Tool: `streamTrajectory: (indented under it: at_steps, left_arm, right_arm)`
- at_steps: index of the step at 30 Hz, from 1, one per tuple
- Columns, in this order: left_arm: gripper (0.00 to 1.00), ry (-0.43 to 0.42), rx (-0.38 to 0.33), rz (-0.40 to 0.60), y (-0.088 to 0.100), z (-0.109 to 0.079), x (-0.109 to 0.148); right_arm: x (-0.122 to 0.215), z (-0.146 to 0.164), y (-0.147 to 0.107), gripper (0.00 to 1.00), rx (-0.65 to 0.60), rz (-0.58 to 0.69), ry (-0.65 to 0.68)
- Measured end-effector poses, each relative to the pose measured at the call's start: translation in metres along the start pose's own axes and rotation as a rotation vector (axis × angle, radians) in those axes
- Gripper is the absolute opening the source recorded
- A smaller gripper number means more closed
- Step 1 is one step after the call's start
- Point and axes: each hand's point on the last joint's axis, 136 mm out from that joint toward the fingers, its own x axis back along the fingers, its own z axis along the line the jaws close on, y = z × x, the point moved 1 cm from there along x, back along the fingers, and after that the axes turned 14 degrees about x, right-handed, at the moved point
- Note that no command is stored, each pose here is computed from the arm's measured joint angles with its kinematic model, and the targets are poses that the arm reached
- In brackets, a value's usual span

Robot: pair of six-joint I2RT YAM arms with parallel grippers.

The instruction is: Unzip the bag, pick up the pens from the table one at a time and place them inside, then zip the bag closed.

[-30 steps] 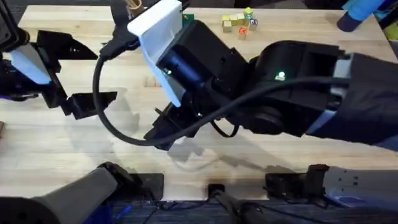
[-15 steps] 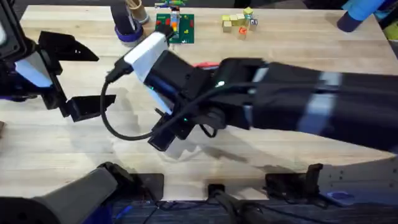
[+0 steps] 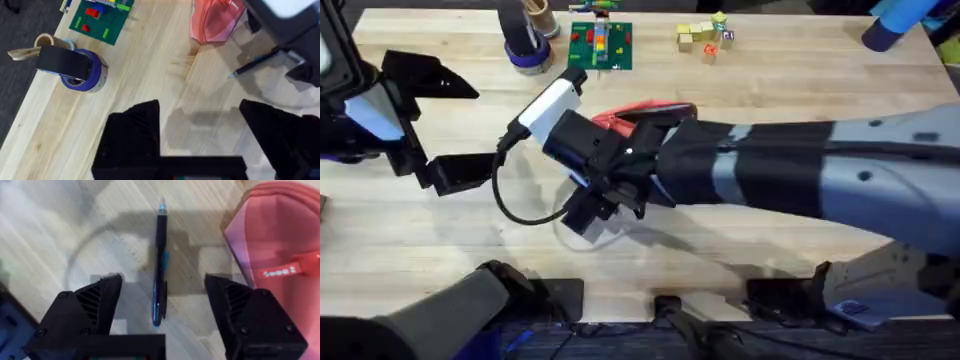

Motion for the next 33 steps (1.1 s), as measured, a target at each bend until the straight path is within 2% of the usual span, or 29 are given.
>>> streamTrajectory:
  at_steps: [4,6,11,14,20,30,33]
  left_arm:
    - [0.993,0.0,0.0,0.0,0.0,0.0,0.0]
    - [0.993,0.0,0.0,0.0,0.0,0.0,0.0]
    - [0.993,0.0,0.0,0.0,0.0,0.0,0.0]
    - [0.992,0.0,0.0,0.0,0.0,0.0,0.0]
    - [0.993,0.0,0.0,0.0,0.0,0.0,0.0]
    - [0.992,0.0,-0.001,0.0,0.0,0.0,0.0]
    - [0.993,0.0,-0.001,0.0,0.0,0.0,0.0]
  right_arm:
    - [-0.007,0.002,0.0,0.979,0.011,0.013,-0.01]
    - [-0.008,0.005,0.0,0.917,0.021,0.017,-0.012]
    - [-0.007,0.017,0.002,0.64,0.051,0.015,-0.005]
    - [-0.007,0.023,0.003,0.44,0.059,0.015,-0.003]
    - [-0.006,0.019,0.001,0.068,0.061,0.026,-0.021]
    - [-0.005,0.018,-0.001,0.033,0.061,0.038,-0.027]
    - [0.004,0.012,-0.018,0.031,0.075,0.112,-0.063]
